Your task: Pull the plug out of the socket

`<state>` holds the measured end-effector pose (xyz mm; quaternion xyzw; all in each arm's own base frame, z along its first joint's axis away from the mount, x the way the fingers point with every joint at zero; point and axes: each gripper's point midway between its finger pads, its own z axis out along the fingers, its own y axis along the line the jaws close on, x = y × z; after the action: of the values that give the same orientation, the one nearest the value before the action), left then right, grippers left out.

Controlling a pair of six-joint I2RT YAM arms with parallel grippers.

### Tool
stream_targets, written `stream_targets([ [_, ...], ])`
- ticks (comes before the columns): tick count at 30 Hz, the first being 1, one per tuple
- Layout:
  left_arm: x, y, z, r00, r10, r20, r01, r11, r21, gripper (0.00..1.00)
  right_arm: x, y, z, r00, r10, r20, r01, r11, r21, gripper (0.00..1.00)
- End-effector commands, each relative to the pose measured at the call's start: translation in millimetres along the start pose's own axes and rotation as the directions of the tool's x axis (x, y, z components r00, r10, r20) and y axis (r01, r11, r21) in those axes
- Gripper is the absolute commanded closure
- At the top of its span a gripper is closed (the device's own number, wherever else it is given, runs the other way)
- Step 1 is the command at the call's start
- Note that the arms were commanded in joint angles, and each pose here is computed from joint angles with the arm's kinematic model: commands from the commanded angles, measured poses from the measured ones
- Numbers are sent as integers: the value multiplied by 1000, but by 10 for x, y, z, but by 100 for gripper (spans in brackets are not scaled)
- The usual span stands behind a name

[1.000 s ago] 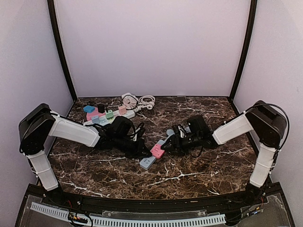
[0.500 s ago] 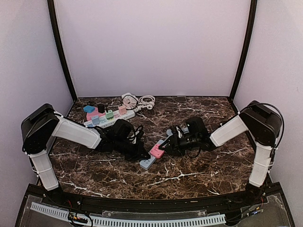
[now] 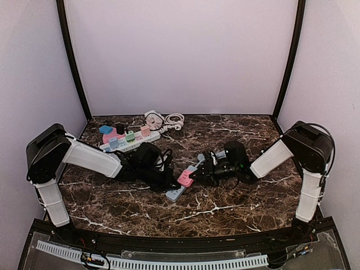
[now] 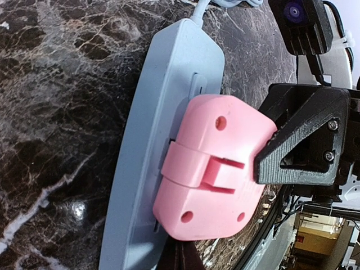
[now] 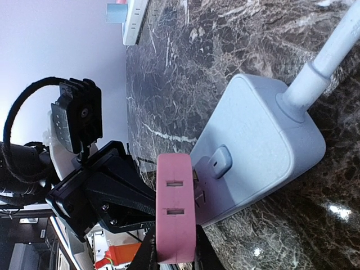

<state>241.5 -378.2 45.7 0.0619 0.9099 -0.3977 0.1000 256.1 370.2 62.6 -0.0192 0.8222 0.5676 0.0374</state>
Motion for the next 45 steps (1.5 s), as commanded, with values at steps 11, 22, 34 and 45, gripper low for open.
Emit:
stream_targets([
  [11, 466, 845, -18, 984, -163, -67, 130, 930, -342, 100, 43, 258, -26, 1000, 4, -8, -5, 975, -221, 100],
  [22, 522, 880, -46, 981, -185, -64, 153, 926, -345, 100, 14, 385, -91, 1000, -10, 18, 16, 943, -331, 100],
  [34, 523, 910, -1, 980, -188, -69, 151, 921, -360, 100, 3, 673, -171, 993, -111, 43, 119, 908, -401, 100],
  [45, 387, 717, -44, 989, -136, -64, 108, 938, -329, 100, -108, 656, -267, 986, -145, 86, 164, 946, -279, 100],
])
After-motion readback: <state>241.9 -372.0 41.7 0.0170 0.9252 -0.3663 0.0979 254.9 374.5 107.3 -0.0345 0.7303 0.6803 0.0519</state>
